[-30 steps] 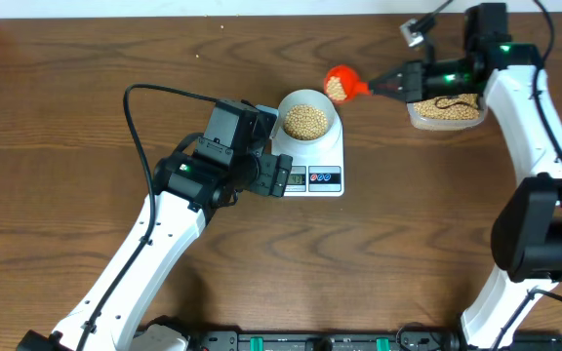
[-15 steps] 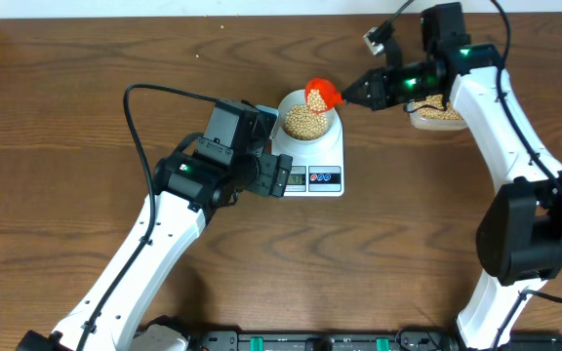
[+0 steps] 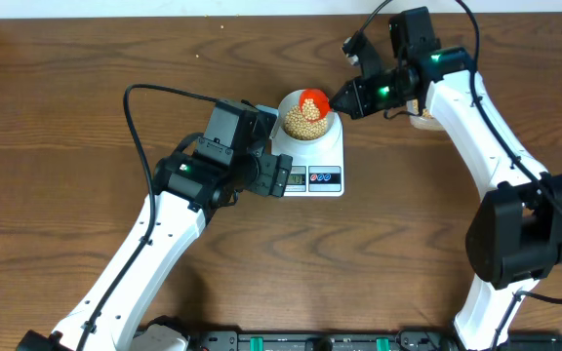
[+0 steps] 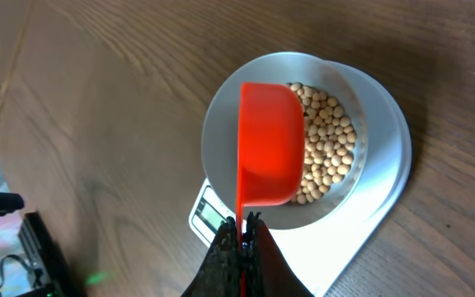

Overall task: Scoop item into bowl and weigh 50g on scale
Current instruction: 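Tilt the scoop with the right gripper to pour a few chickpeas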

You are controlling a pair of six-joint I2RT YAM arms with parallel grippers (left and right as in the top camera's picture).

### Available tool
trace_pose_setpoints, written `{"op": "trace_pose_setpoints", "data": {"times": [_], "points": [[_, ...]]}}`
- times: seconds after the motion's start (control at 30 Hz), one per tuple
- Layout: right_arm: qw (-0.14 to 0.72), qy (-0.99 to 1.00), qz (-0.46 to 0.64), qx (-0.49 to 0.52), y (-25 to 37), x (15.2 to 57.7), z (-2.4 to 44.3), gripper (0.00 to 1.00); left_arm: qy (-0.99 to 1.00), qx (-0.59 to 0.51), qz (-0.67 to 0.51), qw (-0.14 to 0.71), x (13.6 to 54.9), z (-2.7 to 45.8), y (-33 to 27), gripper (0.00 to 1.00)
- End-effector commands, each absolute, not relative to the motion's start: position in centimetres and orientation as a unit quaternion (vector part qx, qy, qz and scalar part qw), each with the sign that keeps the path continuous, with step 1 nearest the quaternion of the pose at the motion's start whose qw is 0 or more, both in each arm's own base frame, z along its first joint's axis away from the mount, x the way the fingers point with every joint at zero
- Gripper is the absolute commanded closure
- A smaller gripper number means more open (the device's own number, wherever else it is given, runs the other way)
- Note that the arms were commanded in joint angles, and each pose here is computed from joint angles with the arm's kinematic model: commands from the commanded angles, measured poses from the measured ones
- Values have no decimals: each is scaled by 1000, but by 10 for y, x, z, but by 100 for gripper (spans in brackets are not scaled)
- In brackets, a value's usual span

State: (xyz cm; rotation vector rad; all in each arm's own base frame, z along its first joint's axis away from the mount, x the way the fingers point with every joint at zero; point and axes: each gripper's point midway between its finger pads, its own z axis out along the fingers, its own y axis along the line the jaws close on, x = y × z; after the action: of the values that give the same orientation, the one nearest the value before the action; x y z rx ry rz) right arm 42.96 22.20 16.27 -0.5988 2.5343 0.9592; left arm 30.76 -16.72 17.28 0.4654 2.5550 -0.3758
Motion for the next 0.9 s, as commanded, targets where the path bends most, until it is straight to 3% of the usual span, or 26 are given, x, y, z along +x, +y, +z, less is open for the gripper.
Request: {"op": "trace_pose_setpoints", "data": {"times": [0.0, 0.87], "points": [[195, 904, 315, -215, 223, 432, 166, 99, 939, 175, -142, 261, 305, 177, -166, 12], [238, 895, 247, -286, 239, 423, 182, 99, 939, 175, -142, 261, 305, 177, -166, 12]]}}
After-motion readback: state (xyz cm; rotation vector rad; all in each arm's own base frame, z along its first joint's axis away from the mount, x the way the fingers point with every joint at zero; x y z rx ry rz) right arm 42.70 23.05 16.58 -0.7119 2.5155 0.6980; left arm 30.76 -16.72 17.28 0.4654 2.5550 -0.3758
